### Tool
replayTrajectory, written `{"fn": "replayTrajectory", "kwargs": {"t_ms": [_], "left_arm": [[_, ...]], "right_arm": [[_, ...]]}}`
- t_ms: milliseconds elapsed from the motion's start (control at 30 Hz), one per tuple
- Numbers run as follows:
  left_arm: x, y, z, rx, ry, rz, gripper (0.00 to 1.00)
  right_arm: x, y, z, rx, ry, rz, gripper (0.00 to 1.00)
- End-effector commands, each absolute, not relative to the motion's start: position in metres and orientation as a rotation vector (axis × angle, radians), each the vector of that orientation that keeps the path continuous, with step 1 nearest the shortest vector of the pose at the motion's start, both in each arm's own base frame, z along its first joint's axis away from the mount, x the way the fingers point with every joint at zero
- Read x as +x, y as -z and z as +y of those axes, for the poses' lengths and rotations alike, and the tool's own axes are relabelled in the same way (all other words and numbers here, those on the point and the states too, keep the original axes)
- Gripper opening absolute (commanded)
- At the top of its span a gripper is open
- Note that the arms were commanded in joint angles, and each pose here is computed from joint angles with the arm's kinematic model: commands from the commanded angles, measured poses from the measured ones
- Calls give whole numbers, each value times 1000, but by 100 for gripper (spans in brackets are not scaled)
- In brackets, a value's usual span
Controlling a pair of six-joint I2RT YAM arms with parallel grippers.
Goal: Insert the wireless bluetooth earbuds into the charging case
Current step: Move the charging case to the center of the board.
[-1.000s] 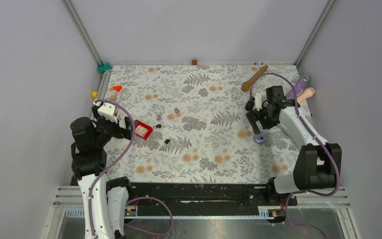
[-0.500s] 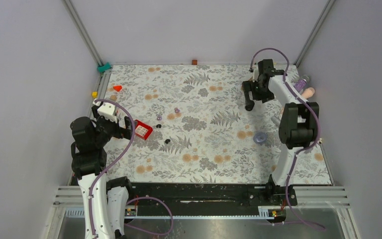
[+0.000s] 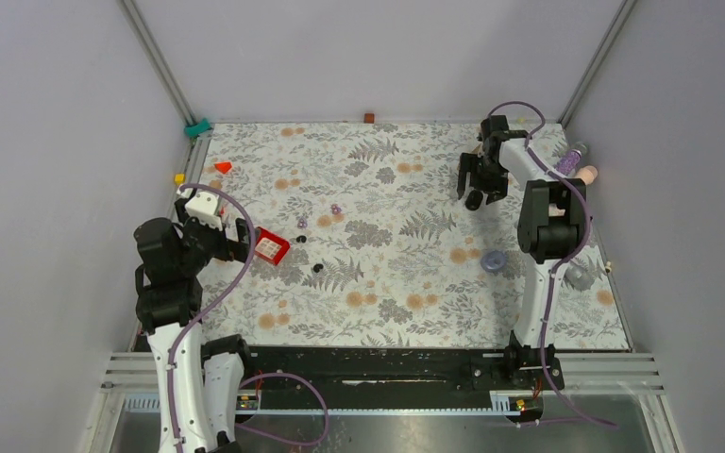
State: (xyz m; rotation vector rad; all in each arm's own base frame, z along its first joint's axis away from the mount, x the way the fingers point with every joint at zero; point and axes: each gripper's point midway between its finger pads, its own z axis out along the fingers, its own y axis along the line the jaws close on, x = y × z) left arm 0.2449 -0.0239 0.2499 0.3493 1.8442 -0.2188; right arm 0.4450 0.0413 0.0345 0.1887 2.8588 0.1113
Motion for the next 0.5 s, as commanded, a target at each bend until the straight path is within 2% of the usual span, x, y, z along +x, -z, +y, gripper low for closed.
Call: {"fn": "replayTrajectory", "kwargs": {"t_ms": [0, 267, 467], "left_arm": [[248, -256, -24, 373, 211, 1809, 98], [248, -257, -24, 371, 211, 1808, 99], [248, -258, -24, 371, 207, 1804, 99]], "right_arm": [[449, -35, 40, 272, -111, 2877, 83], [449, -34, 31, 291, -36, 2866, 82], [453, -33, 26, 337, 19, 2862, 71]]}}
